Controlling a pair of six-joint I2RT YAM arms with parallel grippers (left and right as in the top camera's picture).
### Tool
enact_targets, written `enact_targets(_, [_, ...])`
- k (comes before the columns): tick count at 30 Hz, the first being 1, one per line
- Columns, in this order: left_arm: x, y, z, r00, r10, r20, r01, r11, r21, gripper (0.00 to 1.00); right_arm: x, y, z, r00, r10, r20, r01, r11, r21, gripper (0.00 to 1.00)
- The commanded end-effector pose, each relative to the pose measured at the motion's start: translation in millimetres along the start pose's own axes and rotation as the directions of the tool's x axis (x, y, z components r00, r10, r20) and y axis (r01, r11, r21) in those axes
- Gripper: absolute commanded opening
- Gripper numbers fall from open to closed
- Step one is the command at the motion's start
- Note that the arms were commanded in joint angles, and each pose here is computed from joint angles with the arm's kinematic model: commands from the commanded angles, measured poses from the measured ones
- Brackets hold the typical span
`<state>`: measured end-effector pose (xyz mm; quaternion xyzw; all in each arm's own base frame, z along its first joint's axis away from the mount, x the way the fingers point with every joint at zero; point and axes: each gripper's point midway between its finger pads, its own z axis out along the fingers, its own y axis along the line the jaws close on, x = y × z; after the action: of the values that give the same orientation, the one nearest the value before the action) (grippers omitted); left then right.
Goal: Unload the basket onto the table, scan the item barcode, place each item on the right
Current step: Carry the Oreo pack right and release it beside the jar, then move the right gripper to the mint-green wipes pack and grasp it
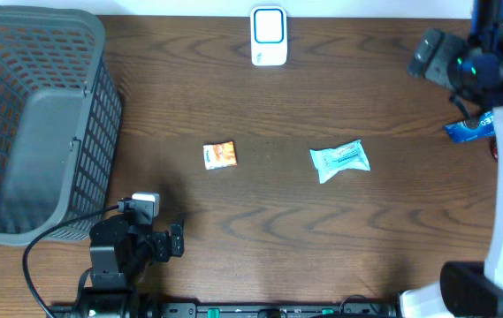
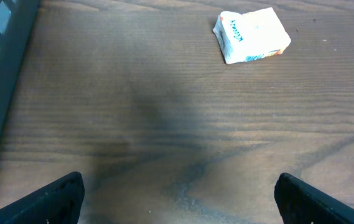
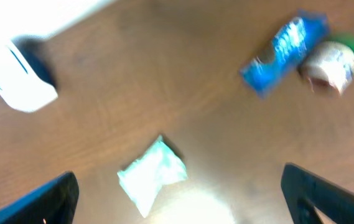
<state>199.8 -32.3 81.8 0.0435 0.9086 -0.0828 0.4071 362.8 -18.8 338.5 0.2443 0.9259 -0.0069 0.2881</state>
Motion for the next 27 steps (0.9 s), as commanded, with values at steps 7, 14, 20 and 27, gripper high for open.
enact_targets(7, [1,-2,0,1.0,-0.001,-0.002,0.001,1.0,0.013,0.98,86,16,8,0.835,-0.488,-0.253,0.493,0.869,-0.049,0.99])
enact_targets(14, [1,-2,0,1.0,-0.001,-0.002,0.001,1.0,0.013,0.98,133,15,79,0.495,-0.799,-0.343,0.828,0.553,-0.093,0.99])
enact_targets(20, [1,-2,0,1.0,-0.001,-0.002,0.001,1.0,0.013,0.98,167,-5,143,0.402,-0.83,-0.388,0.885,0.461,-0.069,0.9])
enact_targets(27, [1,-2,0,1.0,-0.001,-0.002,0.001,1.0,0.013,0.98,199,6,178,0.287,-0.905,-0.314,0.925,0.347,-0.154,0.89])
